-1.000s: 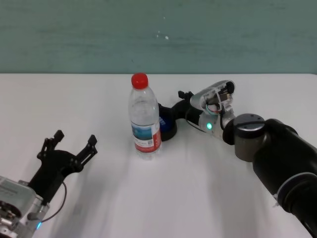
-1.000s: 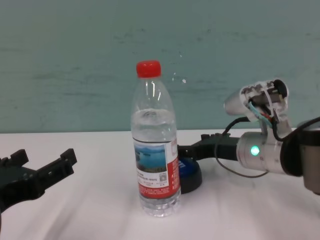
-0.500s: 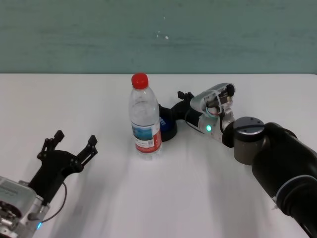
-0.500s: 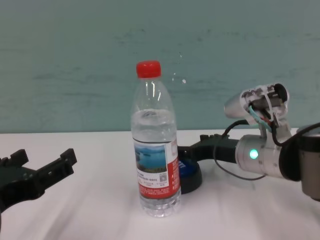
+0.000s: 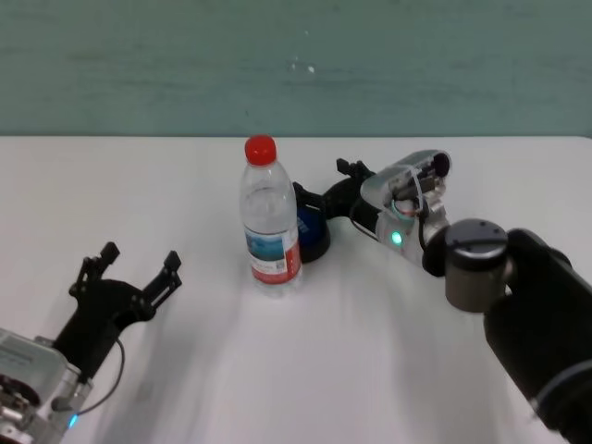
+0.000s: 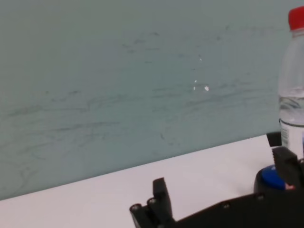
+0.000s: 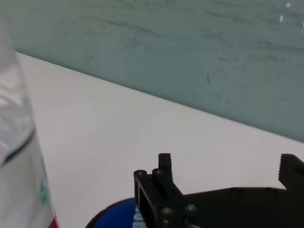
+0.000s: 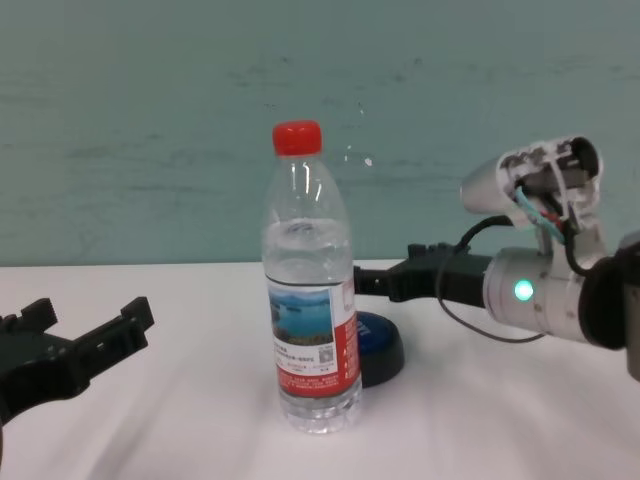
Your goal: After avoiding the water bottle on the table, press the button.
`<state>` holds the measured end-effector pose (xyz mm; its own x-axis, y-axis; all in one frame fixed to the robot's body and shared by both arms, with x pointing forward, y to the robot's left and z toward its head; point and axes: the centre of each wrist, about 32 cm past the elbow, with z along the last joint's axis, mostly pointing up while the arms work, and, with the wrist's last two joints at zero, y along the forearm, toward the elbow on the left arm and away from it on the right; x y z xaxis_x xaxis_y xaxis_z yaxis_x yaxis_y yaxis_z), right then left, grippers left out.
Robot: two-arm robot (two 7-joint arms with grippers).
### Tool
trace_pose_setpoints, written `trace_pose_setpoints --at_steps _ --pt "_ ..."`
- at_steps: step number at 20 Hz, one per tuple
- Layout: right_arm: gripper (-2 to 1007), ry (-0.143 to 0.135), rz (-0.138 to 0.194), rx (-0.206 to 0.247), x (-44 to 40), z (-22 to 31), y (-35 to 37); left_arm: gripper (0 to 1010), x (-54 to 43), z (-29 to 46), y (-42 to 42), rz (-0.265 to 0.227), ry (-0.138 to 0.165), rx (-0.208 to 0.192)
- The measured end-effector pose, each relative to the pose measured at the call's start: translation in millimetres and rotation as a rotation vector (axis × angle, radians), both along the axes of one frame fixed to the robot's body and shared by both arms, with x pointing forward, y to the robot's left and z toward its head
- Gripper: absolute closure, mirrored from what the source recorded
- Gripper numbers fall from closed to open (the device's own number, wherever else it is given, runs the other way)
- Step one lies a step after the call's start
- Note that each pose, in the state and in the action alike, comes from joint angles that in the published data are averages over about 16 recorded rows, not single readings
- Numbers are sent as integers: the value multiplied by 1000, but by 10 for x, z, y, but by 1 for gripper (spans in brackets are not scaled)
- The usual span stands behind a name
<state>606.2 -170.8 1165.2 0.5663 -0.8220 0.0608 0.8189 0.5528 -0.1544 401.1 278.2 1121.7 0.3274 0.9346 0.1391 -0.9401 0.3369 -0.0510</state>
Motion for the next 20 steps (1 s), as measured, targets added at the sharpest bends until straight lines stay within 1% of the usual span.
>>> trace_pose_setpoints --at_steps 5,7,10,14,20 --pt "1 -44 -23 9 -179 95 -27 0 0 0 0 0 0 0" --pt "1 -58 -34 13 -257 125 -43 0 0 0 0 0 0 0" --pt "1 -76 -53 16 -374 157 -67 0 0 0 0 0 0 0" --pt "1 -94 -79 20 -520 178 -92 0 0 0 0 0 0 0" --pt "1 -116 -118 23 -729 174 -99 0 0 0 0 0 0 0"
